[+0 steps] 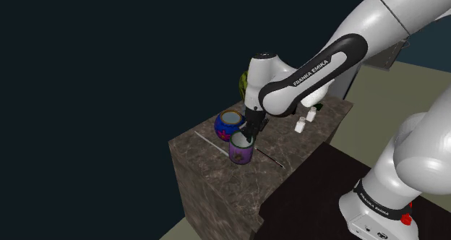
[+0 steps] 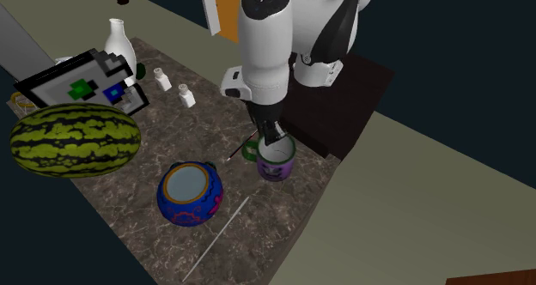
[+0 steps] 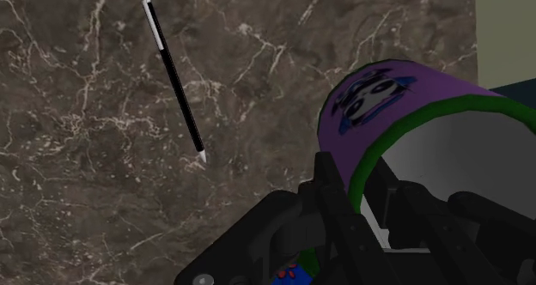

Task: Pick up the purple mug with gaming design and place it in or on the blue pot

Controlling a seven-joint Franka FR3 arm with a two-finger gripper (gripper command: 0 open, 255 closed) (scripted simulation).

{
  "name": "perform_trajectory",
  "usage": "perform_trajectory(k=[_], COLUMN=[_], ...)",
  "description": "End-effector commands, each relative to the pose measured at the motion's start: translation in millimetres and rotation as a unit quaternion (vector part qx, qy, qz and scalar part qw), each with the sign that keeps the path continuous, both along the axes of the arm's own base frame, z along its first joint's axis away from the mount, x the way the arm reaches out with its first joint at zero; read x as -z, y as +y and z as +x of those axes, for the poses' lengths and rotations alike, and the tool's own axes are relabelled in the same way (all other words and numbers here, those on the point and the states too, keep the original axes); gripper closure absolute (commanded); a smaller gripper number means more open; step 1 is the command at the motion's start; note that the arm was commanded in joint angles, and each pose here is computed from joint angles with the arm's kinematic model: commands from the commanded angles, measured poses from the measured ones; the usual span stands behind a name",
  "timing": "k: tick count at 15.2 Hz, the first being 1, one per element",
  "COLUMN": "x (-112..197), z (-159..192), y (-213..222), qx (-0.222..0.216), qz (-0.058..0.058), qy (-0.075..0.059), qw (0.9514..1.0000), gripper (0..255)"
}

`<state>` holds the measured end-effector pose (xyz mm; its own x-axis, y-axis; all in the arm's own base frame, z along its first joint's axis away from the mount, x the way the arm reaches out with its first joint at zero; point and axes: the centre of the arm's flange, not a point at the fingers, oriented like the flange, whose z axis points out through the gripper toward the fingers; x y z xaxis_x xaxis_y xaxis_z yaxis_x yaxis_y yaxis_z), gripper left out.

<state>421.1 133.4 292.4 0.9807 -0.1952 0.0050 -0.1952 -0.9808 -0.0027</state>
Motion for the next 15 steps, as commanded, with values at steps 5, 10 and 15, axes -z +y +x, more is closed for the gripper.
perform_trajectory(k=[5, 10, 15], x=[-33.0, -59.4, -85.8], z=[-0.3, -0.3, -0.3], y=[-1.1, -1.1, -1.1], qx=[0.0, 0.0, 0.0], qz=[0.0, 0.0, 0.0], qy=[0.0, 0.0, 0.0], qw=[1.0, 1.0, 1.0], gripper=[255, 255, 255])
